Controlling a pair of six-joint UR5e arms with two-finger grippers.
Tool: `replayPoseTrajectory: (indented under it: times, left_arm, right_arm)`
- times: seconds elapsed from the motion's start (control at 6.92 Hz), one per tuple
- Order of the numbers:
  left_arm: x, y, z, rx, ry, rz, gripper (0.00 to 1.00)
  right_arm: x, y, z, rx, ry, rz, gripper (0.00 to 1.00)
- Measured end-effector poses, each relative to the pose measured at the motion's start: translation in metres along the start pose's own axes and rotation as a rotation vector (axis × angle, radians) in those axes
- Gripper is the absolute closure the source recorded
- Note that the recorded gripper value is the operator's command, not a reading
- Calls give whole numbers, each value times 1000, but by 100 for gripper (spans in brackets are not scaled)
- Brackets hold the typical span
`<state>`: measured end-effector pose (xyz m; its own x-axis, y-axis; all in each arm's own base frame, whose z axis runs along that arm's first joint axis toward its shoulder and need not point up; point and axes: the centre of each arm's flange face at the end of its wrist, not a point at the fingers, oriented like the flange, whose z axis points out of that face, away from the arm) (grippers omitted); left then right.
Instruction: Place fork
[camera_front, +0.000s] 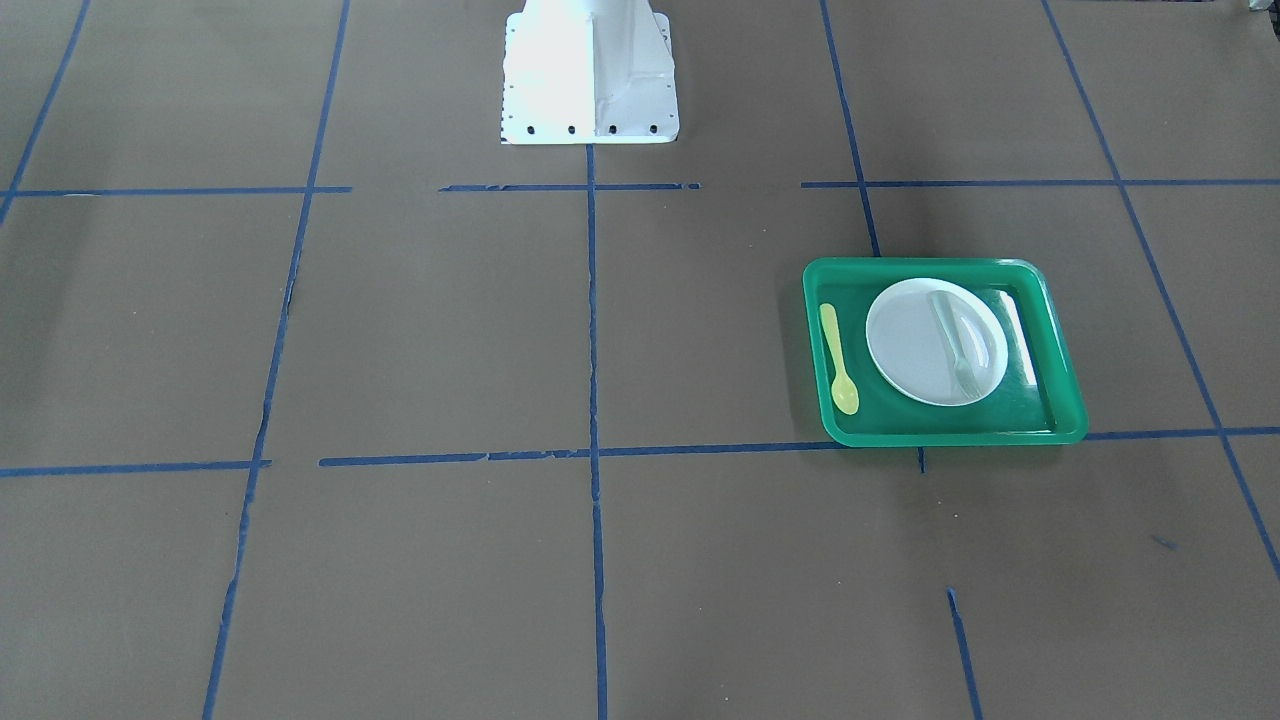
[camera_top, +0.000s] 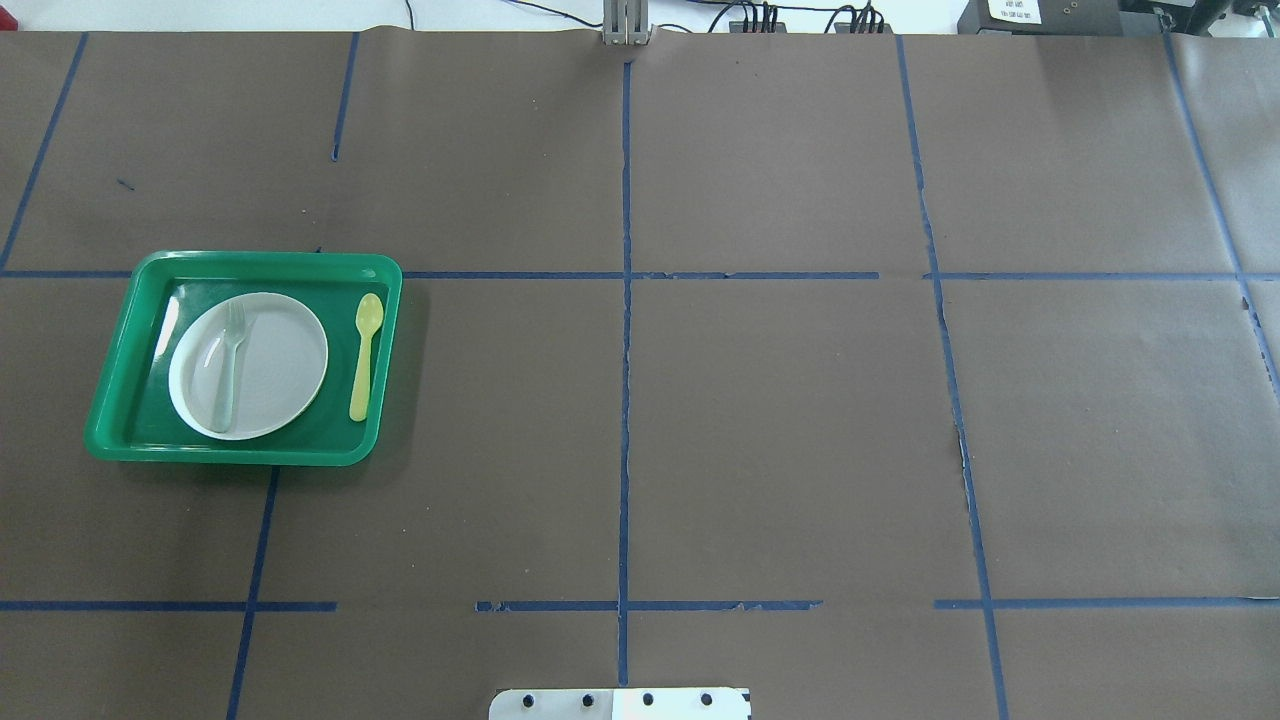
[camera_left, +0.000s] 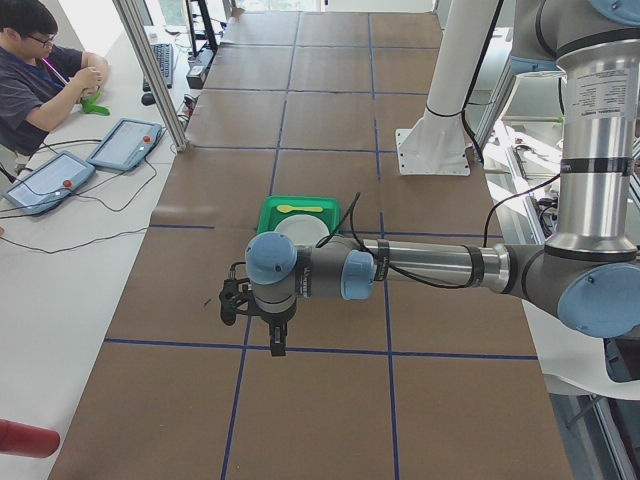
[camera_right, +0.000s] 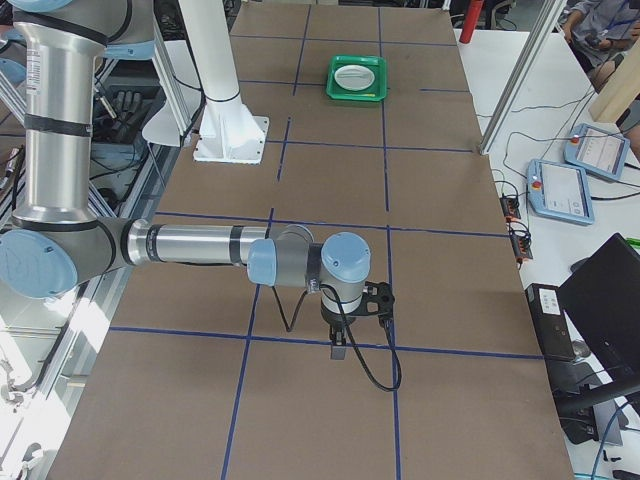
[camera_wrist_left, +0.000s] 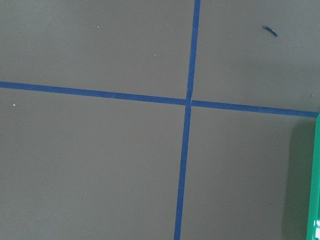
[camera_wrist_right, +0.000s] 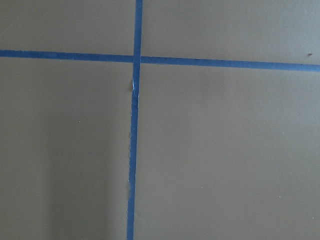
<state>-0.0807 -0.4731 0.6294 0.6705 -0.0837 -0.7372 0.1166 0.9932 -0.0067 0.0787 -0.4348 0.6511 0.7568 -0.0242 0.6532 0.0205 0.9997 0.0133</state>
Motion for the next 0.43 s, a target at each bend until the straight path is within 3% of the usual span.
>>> replayPoseTrajectory:
  times: [0.43]
  left_arm:
    - [-1,-1,1,19,2,18,0]
  right_arm:
    - [0,0,0,0,0,1,0]
